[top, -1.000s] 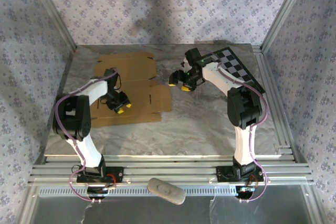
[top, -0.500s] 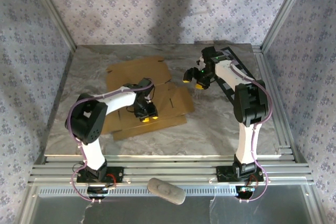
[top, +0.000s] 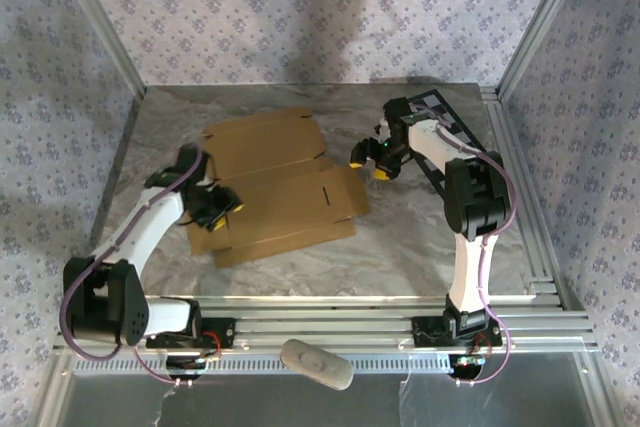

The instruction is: Fold the paper box

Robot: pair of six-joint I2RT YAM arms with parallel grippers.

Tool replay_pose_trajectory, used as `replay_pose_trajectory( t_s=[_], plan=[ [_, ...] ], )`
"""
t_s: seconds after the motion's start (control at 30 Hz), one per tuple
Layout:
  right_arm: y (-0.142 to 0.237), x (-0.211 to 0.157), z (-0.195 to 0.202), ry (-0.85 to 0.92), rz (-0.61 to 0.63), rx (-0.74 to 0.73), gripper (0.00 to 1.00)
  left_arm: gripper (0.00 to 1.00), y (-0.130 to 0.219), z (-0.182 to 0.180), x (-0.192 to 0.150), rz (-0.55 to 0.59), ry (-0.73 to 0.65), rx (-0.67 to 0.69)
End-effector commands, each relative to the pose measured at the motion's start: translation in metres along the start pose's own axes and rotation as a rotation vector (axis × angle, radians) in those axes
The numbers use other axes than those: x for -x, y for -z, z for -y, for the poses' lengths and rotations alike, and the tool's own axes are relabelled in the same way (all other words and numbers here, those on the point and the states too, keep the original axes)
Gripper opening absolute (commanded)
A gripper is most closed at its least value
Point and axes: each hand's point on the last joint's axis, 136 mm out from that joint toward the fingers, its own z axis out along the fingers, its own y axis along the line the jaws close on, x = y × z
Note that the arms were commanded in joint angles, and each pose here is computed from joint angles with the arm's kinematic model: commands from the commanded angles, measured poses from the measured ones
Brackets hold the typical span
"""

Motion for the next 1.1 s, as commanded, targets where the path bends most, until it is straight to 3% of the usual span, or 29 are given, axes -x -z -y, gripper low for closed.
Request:
replay_pose_trajectory(
  t_s=[0.0, 0.43, 0.53, 0.8, 1.07],
  plan=[
    [-0.011, -0.013, -0.001, -0.003, -0.060, 0.000, 0.75, 0.55, 0.001, -0.038, -0.019, -0.088, 0.151, 0.011],
    [0.005, -0.024, -0.023, 0.016, -0.044, 0.033, 0.75, 0.60, -0.021, -0.070, -0.030, -0.059, 0.482, -0.084],
    [0.011, -0.027, -0.027, 0.015, -0.033, 0.048, 0.75, 0.60, -0.028, -0.068, -0.019, -0.009, 0.527, -0.132],
    [0.019, -0.035, -0.031, 0.005, -0.034, 0.070, 0.75, 0.56, -0.034, -0.065, 0.018, 0.158, 0.545, -0.203],
    [0.025, -0.036, -0.032, 0.008, -0.029, 0.072, 0.75, 0.47, -0.038, -0.064, 0.022, 0.183, 0.541, -0.243]
  ],
)
